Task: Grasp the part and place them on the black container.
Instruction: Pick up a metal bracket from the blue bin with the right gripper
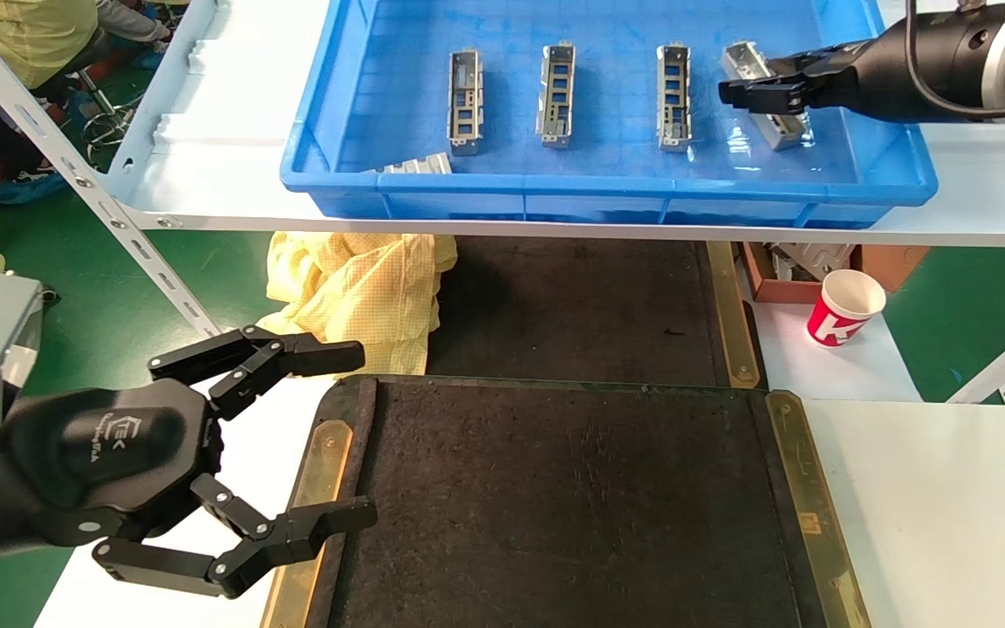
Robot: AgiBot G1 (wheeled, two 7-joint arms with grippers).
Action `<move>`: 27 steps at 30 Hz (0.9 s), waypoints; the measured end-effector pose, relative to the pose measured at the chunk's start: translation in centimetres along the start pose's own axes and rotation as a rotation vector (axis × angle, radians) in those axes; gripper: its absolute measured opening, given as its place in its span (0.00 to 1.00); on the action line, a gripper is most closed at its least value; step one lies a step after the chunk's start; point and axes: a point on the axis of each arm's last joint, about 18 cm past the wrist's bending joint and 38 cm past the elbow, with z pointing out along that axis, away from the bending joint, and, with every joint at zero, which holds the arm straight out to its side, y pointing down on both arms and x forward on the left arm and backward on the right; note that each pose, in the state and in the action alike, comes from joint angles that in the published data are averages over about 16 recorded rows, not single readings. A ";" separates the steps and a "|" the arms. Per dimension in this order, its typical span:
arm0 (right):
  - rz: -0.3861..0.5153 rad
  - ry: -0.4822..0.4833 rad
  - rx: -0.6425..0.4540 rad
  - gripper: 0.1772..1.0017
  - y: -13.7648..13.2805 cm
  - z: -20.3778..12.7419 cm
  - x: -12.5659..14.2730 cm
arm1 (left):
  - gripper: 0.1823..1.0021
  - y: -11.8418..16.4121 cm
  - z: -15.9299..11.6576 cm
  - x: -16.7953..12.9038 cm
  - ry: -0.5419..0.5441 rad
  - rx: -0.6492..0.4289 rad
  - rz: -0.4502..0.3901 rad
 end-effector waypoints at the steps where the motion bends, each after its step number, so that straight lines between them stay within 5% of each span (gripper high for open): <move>1: -0.002 -0.002 0.000 0.58 0.0 0.0 0.0 | 1.00 0.0 0.0 0.0 0.000 0.000 0.000; 13: -0.043 -0.028 0.027 0.26 -0.5 0.2 -0.7 | 1.00 0.0 0.0 0.0 0.000 0.000 0.000; 27: -0.168 -0.133 0.153 0.20 -5.5 -2.7 -1.9 | 1.00 0.0 0.0 0.0 0.000 0.000 0.000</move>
